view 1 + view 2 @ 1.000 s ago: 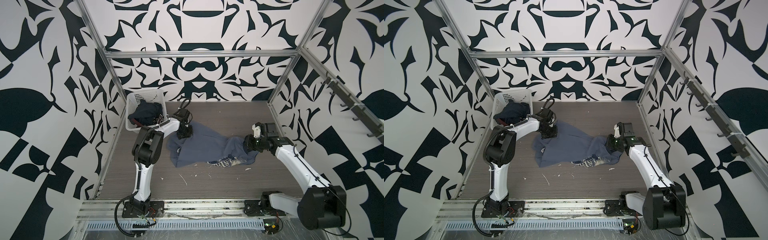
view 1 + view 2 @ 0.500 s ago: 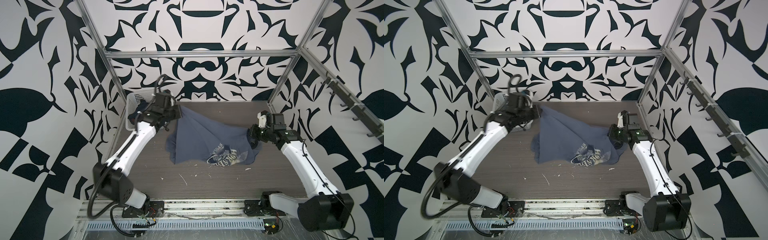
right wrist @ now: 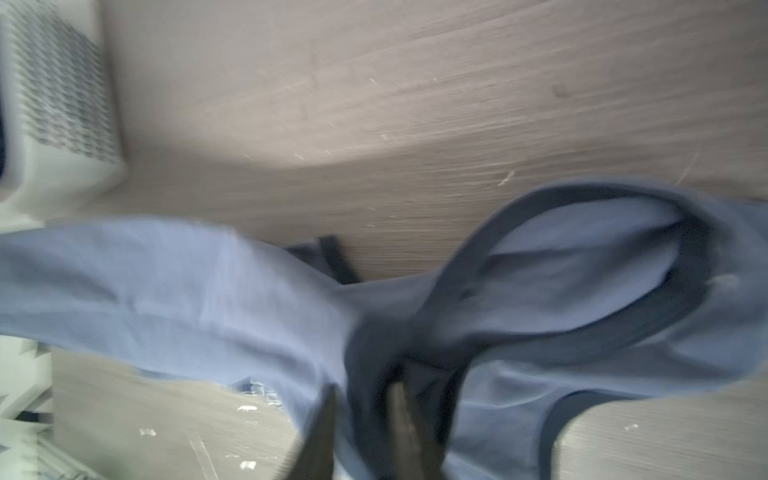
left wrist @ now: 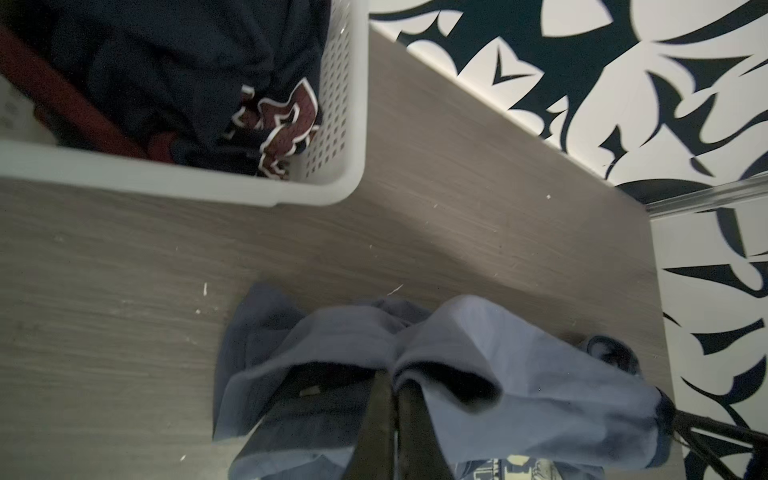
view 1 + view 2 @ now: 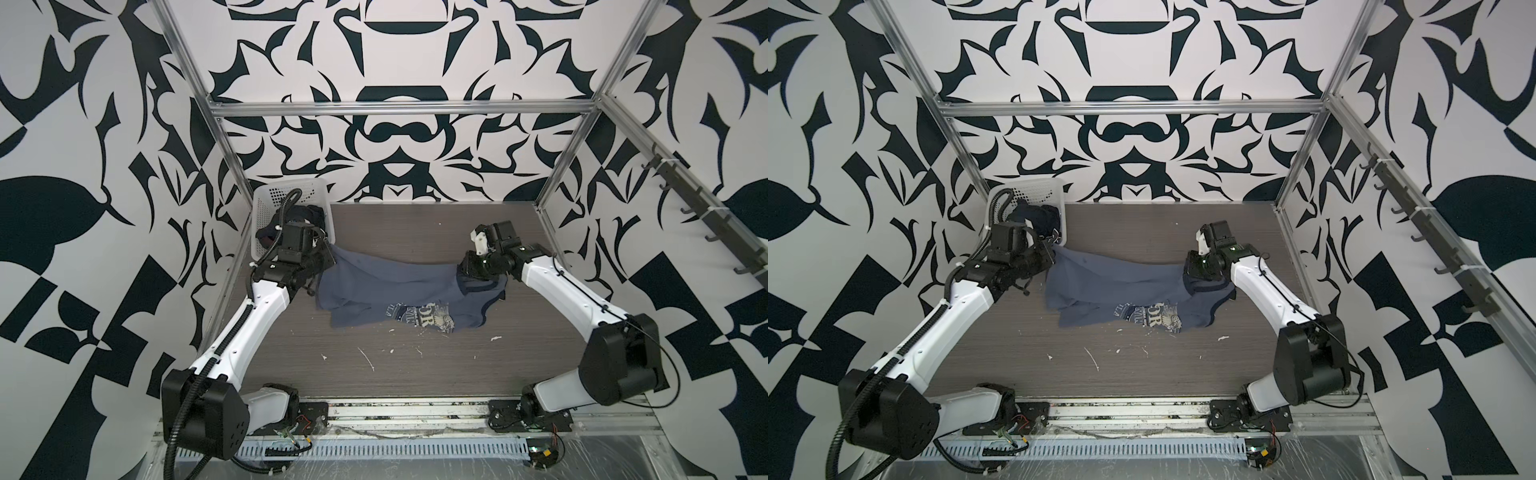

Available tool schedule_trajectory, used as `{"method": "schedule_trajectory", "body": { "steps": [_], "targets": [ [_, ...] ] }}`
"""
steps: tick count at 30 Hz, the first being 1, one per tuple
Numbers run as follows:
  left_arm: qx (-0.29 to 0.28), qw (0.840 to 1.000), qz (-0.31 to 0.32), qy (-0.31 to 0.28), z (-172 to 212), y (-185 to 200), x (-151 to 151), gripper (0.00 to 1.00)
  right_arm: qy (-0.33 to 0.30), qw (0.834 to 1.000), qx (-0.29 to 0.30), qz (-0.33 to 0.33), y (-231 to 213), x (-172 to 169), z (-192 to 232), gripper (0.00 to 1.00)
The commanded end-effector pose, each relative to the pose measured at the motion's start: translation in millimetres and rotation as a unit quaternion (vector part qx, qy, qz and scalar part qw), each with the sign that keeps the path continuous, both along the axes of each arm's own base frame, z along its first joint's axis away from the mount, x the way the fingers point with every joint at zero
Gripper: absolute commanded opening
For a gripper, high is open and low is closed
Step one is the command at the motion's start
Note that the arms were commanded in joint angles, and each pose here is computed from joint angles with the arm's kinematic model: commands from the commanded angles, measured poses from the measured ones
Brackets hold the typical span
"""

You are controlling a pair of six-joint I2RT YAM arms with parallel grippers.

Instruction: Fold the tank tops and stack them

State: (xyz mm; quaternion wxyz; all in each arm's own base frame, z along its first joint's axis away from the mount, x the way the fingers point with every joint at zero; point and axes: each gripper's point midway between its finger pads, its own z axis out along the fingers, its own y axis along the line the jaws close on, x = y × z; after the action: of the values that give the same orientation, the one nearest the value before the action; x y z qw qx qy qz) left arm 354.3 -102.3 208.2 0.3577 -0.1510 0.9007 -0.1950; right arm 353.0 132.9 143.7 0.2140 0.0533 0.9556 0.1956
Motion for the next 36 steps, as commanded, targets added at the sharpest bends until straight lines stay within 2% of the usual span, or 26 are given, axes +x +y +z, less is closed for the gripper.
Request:
{"method": "schedule_trajectory", "body": {
  "steps": [1,4,7,12,22,29,36],
  "targets": [
    [-0.016,1.000,0.004,-0.019,14.2,0.5,0.1,0.00,-0.039,0.997,-0.058,-0.024,-28.4,13.3,23.9,0.43],
    [-0.015,1.000,0.005,-0.016,10.3,1.3,0.1,0.00,-0.039,0.994,-0.078,-0.067,-60.5,14.4,20.7,0.48],
    [-0.018,1.000,0.004,-0.013,5.4,0.0,1.8,0.00,-0.027,0.989,-0.103,-0.099,-83.1,16.2,7.4,0.45],
    [-0.024,1.000,0.000,-0.009,0.5,-2.8,4.2,0.00,0.022,0.989,-0.119,-0.089,-83.3,25.2,-30.1,0.40],
    [-0.027,1.000,-0.003,0.002,-9.6,-4.2,2.7,0.00,0.071,0.970,-0.200,-0.116,-115.3,51.4,-71.1,0.41],
    [-0.029,0.999,-0.007,0.011,-17.5,-6.3,4.3,0.00,0.071,0.956,-0.251,-0.133,-135.4,59.2,-70.8,0.38],
    [-0.029,0.999,-0.010,0.027,-30.4,-9.2,9.2,0.00,0.089,0.949,-0.271,-0.134,-142.8,56.0,-79.5,0.42]
  ]
}}
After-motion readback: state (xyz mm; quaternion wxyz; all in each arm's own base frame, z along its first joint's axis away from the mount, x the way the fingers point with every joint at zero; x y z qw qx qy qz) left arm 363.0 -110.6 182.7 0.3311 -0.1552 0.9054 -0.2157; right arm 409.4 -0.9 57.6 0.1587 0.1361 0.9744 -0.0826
